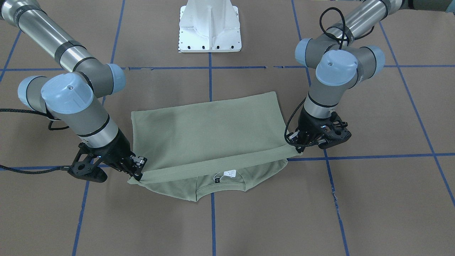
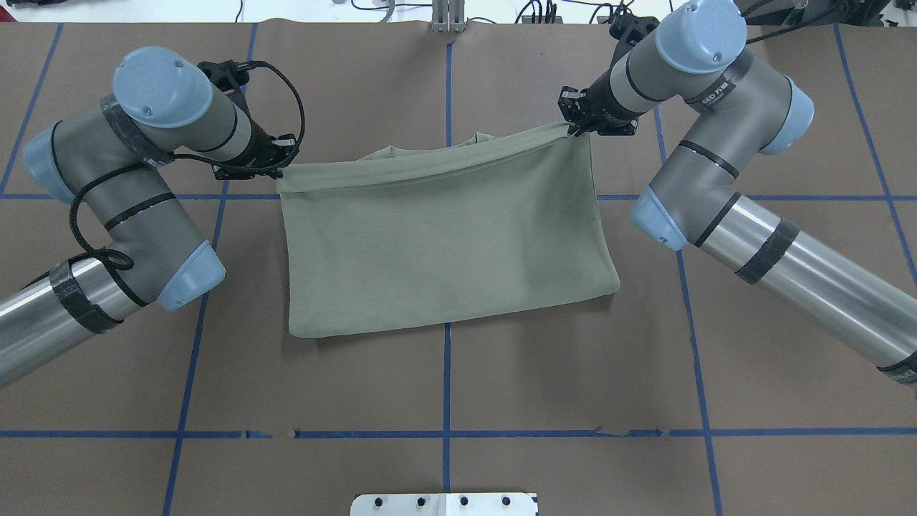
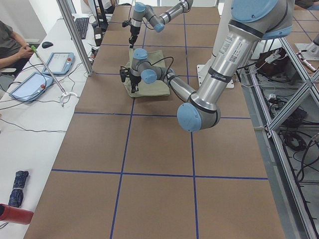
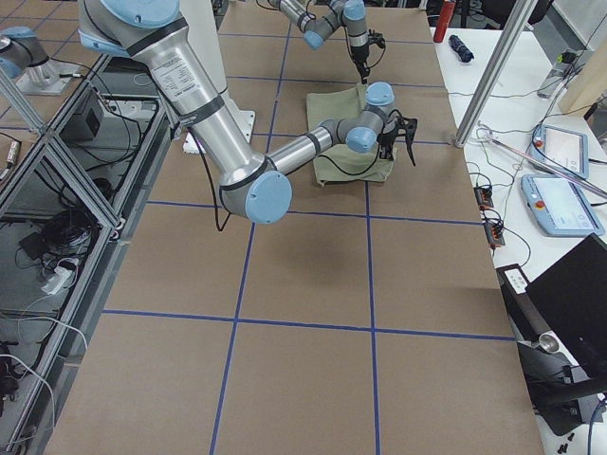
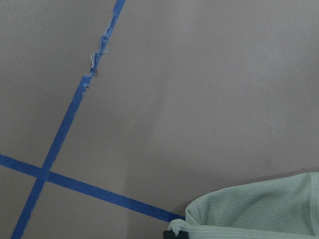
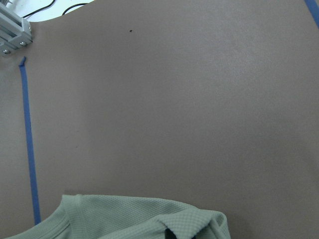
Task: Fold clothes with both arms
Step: 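Lower the hem onto the collar edge and open both grippers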
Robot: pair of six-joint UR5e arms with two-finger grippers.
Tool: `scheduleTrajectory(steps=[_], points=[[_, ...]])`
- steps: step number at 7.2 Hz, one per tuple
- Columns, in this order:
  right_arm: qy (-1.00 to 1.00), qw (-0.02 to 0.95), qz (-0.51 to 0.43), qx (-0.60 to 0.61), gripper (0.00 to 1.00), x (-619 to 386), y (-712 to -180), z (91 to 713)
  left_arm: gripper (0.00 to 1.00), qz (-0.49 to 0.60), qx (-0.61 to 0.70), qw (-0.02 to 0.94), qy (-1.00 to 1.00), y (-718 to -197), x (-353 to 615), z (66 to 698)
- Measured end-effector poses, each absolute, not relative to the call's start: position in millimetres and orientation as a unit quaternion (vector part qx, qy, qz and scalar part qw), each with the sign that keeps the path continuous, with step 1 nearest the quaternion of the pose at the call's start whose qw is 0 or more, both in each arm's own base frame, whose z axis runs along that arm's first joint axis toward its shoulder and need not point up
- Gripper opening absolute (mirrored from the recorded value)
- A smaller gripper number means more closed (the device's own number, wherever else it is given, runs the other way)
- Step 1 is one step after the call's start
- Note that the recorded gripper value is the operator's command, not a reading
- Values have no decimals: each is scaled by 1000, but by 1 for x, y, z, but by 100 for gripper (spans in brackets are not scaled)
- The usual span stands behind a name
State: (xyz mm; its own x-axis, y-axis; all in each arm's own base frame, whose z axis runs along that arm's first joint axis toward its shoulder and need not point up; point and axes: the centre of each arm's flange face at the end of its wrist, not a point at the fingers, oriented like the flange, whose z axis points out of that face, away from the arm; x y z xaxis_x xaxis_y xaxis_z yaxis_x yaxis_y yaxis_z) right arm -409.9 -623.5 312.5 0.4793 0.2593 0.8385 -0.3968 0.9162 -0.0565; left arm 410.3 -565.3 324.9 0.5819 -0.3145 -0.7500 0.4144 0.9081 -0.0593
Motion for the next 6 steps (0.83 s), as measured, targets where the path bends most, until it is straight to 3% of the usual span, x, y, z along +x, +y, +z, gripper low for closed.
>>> scheduleTrajectory(steps=[6], points=[[-471, 857, 197, 74, 0, -408, -634, 309, 0, -210, 64, 886, 408, -572, 407, 322]])
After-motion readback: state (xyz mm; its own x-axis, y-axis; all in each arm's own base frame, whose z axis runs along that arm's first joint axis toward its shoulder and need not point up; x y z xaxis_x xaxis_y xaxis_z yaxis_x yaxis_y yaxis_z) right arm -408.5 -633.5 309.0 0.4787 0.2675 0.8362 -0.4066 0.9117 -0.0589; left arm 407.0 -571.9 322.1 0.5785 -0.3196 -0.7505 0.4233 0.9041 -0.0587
